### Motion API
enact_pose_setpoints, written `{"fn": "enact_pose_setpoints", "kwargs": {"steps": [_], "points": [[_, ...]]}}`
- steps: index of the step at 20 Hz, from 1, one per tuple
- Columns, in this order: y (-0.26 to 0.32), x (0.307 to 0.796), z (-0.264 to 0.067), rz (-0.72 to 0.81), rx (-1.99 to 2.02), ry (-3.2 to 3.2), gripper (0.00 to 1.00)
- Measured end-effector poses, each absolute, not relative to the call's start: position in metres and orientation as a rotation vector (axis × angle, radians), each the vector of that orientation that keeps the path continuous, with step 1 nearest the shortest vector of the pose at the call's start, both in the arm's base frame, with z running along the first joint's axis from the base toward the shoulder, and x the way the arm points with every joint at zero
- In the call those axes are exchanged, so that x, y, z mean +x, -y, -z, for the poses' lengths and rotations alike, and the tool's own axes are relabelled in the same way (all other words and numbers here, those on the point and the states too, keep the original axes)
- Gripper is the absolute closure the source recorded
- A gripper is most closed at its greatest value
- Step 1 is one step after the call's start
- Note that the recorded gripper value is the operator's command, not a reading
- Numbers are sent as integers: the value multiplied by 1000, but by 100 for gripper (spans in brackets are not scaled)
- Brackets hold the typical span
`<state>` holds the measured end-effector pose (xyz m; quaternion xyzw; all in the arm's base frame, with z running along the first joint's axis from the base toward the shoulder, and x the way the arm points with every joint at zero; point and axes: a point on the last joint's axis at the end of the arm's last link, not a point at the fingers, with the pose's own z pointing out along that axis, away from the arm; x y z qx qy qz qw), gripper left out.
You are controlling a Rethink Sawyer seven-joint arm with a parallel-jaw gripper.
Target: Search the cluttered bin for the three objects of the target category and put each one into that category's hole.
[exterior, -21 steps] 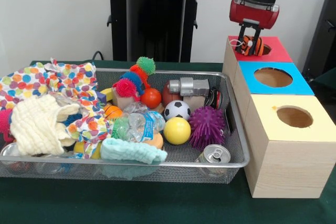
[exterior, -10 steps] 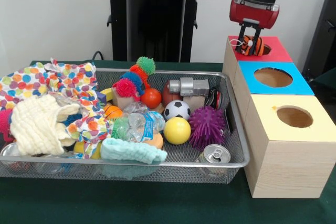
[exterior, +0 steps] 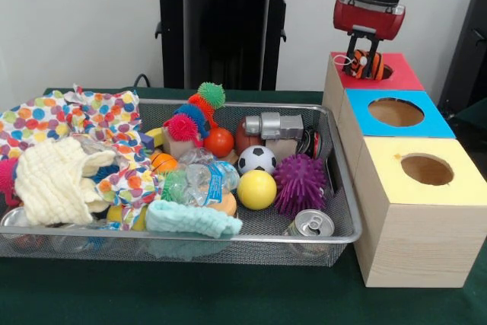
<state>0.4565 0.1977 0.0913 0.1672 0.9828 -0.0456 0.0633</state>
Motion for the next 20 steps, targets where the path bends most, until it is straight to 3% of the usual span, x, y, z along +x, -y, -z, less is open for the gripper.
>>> {"fn": "enact_pose_setpoints", "kwargs": {"steps": [20], "points": [[-213, 431, -92, 121, 540, -2990, 100]]}}
